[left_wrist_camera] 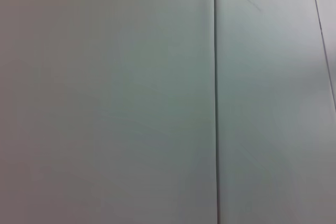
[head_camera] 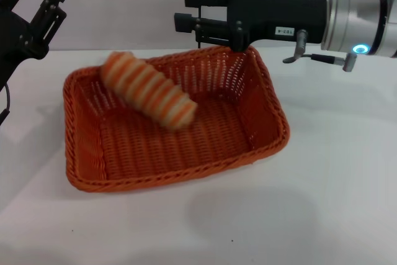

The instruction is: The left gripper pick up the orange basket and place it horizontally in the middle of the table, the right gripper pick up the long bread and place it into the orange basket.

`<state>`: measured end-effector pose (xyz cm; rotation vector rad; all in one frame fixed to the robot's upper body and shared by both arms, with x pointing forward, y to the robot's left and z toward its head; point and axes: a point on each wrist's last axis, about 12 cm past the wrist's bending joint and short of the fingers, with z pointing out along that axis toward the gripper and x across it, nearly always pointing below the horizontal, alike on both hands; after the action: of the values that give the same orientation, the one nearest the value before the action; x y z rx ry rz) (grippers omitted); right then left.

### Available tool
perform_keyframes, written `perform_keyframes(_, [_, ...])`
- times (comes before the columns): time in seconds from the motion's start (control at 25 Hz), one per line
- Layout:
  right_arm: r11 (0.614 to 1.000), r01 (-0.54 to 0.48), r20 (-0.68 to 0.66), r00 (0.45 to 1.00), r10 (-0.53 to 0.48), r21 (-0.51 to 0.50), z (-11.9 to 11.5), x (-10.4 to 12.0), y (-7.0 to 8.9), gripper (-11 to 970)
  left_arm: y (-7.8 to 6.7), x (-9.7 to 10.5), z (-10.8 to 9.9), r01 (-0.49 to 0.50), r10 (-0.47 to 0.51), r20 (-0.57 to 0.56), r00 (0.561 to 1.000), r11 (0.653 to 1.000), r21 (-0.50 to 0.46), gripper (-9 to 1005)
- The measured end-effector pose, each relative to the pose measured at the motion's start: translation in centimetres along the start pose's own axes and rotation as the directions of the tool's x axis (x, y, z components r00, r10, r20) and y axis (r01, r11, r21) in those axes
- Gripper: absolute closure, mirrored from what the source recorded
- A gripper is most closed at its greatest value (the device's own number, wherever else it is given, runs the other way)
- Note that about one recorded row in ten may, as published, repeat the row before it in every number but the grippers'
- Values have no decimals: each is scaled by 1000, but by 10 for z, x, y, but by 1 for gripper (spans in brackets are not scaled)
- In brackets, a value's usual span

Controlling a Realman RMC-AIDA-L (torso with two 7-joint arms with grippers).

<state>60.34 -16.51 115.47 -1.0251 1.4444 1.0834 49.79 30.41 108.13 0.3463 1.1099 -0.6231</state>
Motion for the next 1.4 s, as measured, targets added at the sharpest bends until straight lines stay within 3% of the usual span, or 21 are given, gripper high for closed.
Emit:
perform_keyframes(0.08, [1000,-19,12,1000,19,25,-9,4,0,436,0,0,1,0,0,1,1000,1000,2,423])
perform_keyframes(0.32, [989,-61,151,988,40,134,-48,15,3,444,0,0,2,-1,1,4,1000,1000,1,423])
perform_keyframes(0.44, [969,-85,268,963,21,231,-83,26,10,444,1,-1,-1,-3,3,12,1000,1000,-11,423])
perform_keyframes(0.48, [939,-105,364,931,-23,328,-116,34,18,443,2,-2,-2,-2,3,19,1000,1000,-24,423])
perform_keyframes(0.52, [939,-105,364,931,-23,328,-116,34,18,443,2,-2,-2,-2,3,19,1000,1000,-24,423])
perform_keyframes(0.56, [897,-130,427,901,-70,422,-146,44,27,443,2,-2,-2,-2,3,19,1000,1000,-24,423])
perform_keyframes(0.6, [897,-130,427,901,-70,422,-146,44,27,443,2,-2,-2,-2,3,19,1000,1000,-24,423])
perform_keyframes(0.68, [792,-183,497,851,-168,582,-195,60,42,443,5,-2,-5,-1,3,33,999,997,-74,423])
perform_keyframes(0.72, [792,-183,497,851,-168,582,-195,60,42,443,5,-2,-6,-2,5,37,999,996,-89,423])
perform_keyframes(0.76, [696,-218,517,818,-252,684,-230,68,56,443,6,-2,-7,-4,8,42,999,995,-103,423])
perform_keyframes(0.8, [696,-218,517,818,-252,684,-230,68,56,443,6,-2,-9,-5,12,49,999,992,-125,423])
perform_keyframes(0.84, [644,-230,517,801,-300,730,-246,72,64,444,7,-2,-11,-7,15,58,998,989,-147,423])
perform_keyframes(0.88, [534,-250,500,770,-397,808,-272,80,80,444,9,-3,-17,-12,31,86,996,977,-213,423])
perform_keyframes(0.92, [534,-250,500,770,-397,808,-272,80,80,444,9,-3,-17,-12,31,86,996,977,-213,423])
perform_keyframes(0.96, [408,-269,457,744,-487,872,-291,90,97,444,10,-4,-20,-13,39,100,994,968,-251,423])
perform_keyframes(1.0, [408,-269,457,744,-487,872,-291,90,97,444,10,-3,-21,-16,46,106,993,963,-270,423])
perform_keyframes(1.04, [353,-276,433,736,-521,894,-298,94,105,444,10,-3,-24,-21,58,114,992,952,-305,423])
perform_keyframes(1.08, [225,-303,378,722,-580,926,-309,105,120,444,10,-2,-26,-27,70,119,990,943,-332,423])
perform_keyframes(1.12, [225,-303,378,722,-580,926,-309,105,120,444,10,-2,-26,-27,70,119,990,943,-332,423])
perform_keyframes(1.28, [-33,-385,272,709,-650,922,-320,127,142,444,9,1,-35,-112,180,101,978,873,-474,423])
perform_keyframes(1.4, [-73,-384,247,718,-650,921,-320,129,141,443,7,3,-36,-215,273,45,961,840,-499,423])
